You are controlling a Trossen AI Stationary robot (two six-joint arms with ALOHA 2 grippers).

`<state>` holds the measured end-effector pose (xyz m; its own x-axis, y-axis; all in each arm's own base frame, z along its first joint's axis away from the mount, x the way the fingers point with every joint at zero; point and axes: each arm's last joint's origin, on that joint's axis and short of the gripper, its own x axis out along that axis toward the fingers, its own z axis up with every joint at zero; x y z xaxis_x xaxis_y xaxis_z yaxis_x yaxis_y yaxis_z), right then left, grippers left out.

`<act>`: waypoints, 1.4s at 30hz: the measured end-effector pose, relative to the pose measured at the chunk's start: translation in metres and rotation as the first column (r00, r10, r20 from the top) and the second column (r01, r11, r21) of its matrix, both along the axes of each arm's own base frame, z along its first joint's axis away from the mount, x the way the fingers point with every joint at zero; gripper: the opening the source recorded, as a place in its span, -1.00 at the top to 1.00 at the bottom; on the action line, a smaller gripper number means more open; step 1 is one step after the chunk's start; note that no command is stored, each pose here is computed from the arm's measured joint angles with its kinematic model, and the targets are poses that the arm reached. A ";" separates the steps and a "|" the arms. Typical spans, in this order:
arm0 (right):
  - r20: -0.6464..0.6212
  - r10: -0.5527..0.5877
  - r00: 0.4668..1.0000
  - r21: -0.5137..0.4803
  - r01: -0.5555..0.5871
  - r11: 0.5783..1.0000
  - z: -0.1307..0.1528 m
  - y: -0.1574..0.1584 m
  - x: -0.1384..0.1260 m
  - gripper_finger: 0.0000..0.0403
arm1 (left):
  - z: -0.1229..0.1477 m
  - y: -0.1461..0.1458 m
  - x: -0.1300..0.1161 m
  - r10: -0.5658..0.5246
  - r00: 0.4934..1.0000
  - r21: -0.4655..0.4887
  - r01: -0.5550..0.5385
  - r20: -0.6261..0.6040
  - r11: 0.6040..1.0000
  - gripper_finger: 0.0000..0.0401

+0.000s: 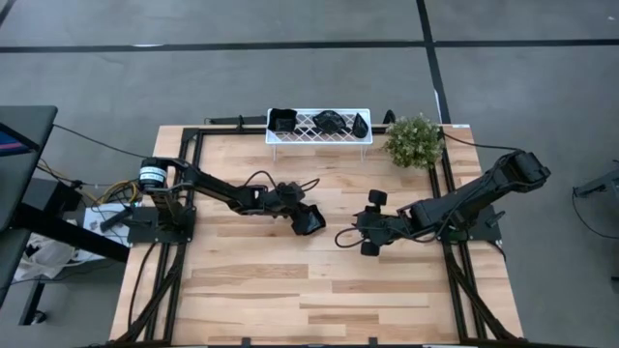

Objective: Pick & Place Mini shaped plates
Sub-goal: Stack the distorted square plate on top of the distorted square plate on the shelf

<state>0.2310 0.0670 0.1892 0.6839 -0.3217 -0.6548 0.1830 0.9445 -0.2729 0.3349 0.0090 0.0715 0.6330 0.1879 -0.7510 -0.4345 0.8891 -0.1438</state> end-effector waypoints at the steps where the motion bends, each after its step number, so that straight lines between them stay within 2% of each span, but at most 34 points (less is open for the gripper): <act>1: 0.000 0.000 1.000 0.000 0.000 1.000 0.000 0.000 0.000 0.46 | 0.001 0.000 0.000 -0.003 1.000 0.002 0.003 0.001 1.000 0.94; 6: 0.003 0.000 1.000 0.001 0.000 1.000 0.000 0.000 0.000 0.46 | 0.021 0.000 0.001 -0.030 0.998 0.028 0.029 0.056 0.999 0.96; 11: 0.003 0.000 1.000 0.001 0.000 1.000 0.000 0.000 0.000 0.46 | 0.065 0.000 -0.003 -0.079 0.982 0.097 0.063 0.171 0.993 0.95; 14: 0.004 0.000 1.000 0.001 0.000 1.000 0.000 0.000 0.000 0.46 | 0.096 0.005 -0.013 -0.083 0.967 0.174 0.041 0.241 0.984 0.96; 18: 0.007 0.000 1.000 0.002 0.000 1.000 0.001 0.000 0.000 0.46 | 0.140 0.023 -0.035 -0.008 0.937 0.288 -0.098 0.348 0.953 0.95; 21: 0.006 0.000 1.000 0.002 0.000 1.000 0.001 0.000 0.000 0.46 | 0.168 0.043 -0.054 0.111 0.899 0.344 -0.273 0.424 0.898 0.96; 25: 0.008 -0.001 1.000 0.002 0.001 1.000 0.001 0.000 0.001 0.46 | 0.190 0.080 -0.076 0.266 0.820 0.343 -0.474 0.506 0.811 0.96; 29: 0.008 -0.005 1.000 0.001 0.005 1.000 0.001 -0.001 0.001 0.46 | 0.191 0.120 -0.092 0.401 0.738 0.298 -0.615 0.542 0.730 0.96; 30: 0.009 -0.006 1.000 0.001 0.006 1.000 0.001 -0.001 0.001 0.46 | 0.189 0.130 -0.095 0.421 0.717 0.265 -0.633 0.556 0.728 0.96; 34: 0.008 -0.007 1.000 -0.006 0.007 1.000 0.001 -0.002 0.001 0.46 | 0.177 0.163 -0.097 0.429 0.674 0.127 -0.611 0.601 0.782 0.95; 39: 0.007 -0.011 1.000 -0.008 0.011 1.000 0.001 -0.003 0.002 0.46 | 0.160 0.188 -0.093 0.504 0.627 0.057 -0.658 0.594 0.751 0.96; 42: 0.006 -0.012 1.000 -0.008 0.012 1.000 0.001 -0.003 0.002 0.46 | 0.151 0.192 -0.084 0.512 0.643 0.052 -0.650 0.569 0.758 0.96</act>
